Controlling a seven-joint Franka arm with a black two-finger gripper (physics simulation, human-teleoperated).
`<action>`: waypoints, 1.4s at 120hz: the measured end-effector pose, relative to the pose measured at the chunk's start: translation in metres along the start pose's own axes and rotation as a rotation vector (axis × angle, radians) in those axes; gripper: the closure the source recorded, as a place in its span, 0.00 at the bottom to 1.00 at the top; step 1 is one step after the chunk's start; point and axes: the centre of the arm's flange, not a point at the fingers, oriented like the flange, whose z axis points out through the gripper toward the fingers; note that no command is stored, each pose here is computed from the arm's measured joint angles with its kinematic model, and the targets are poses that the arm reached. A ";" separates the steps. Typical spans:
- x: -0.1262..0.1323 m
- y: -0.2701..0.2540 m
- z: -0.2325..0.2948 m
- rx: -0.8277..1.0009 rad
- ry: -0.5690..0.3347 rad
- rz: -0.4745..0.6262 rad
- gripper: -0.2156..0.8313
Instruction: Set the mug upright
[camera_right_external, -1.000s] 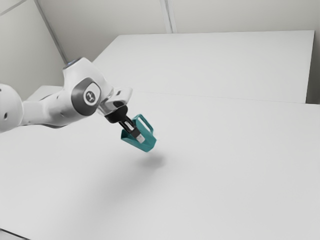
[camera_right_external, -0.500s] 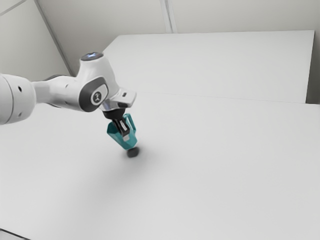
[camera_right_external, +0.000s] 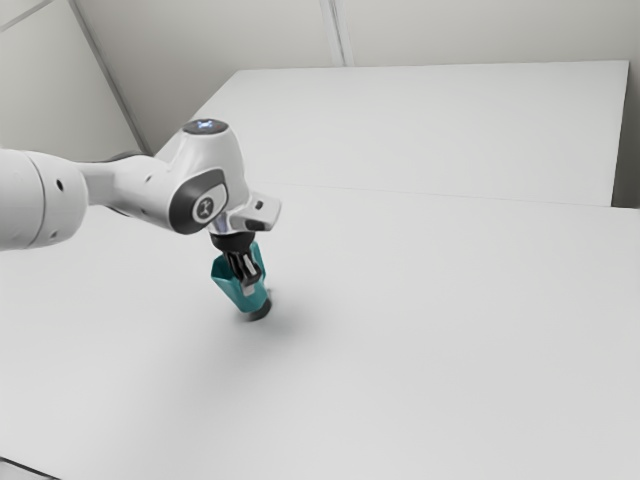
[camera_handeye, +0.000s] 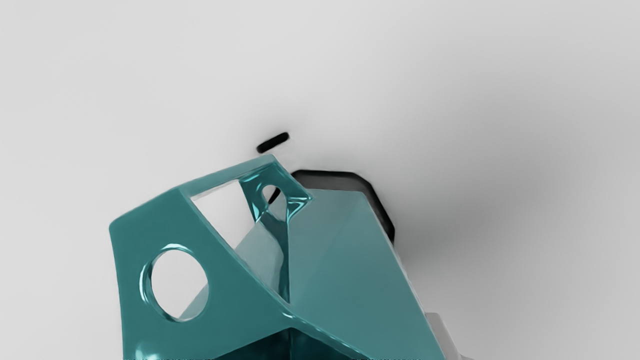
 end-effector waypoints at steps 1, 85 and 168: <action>0.000 0.000 0.000 0.000 -0.001 -0.001 0.95; 0.002 0.000 0.012 -0.006 -0.013 -0.052 0.92; 0.002 -0.005 -0.006 0.005 0.020 -0.060 0.45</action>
